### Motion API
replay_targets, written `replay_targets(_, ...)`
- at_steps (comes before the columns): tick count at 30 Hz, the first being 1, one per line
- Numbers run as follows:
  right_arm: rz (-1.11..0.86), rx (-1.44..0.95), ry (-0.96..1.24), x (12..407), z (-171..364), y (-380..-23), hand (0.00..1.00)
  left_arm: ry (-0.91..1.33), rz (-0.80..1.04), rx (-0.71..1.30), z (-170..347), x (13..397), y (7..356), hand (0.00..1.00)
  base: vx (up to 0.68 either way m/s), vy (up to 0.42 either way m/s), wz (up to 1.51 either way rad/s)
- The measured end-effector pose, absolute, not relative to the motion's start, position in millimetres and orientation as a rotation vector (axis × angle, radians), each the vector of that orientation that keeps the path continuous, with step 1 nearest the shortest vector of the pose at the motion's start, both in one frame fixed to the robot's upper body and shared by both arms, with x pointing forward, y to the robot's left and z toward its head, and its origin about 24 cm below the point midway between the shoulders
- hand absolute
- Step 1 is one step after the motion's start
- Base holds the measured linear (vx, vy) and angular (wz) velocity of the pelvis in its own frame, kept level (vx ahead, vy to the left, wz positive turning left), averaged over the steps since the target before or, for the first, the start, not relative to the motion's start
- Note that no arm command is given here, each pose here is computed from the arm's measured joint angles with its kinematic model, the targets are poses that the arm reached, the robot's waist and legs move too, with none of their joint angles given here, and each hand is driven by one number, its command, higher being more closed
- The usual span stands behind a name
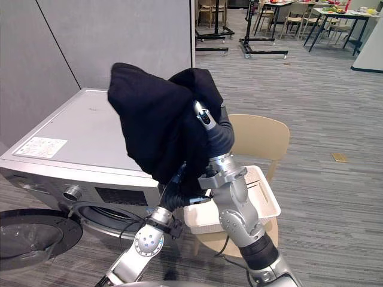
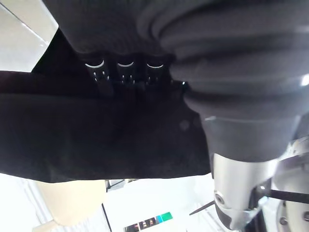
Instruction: Pick up the laundry basket with both hands and put the clothes into the washing machine.
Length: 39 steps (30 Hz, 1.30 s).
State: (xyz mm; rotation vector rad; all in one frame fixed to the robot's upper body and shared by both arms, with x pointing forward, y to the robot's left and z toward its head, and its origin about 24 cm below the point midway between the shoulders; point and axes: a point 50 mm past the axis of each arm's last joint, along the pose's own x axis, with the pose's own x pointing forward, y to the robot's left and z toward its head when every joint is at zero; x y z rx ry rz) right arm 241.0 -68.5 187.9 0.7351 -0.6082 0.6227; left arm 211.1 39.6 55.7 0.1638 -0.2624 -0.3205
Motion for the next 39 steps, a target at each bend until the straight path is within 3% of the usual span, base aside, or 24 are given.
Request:
replay_targets(17,0.685,0.940,-0.493,231,168,-56,1.00,-0.230,-0.295,0.132,55,227,32,1.00,0.01,-0.005,-0.04)
replay_targets(18,0.680,0.941,-0.488,231,167,-57,0.00,-0.228,-0.294,0.131,55,227,32,1.00,0.01,-0.009,-0.04)
replay_targets(25,0.587,0.912,-0.446,229,148,-71,0.00,-0.197,-0.226,0.083,54,234,48,1.00,0.00,-0.002,-0.01)
replay_targets(39,0.230,0.453,-0.591,241,153,-149,0.00,-0.119,-0.190,0.036,40,219,66,1.00,0.01,-0.001,-0.03)
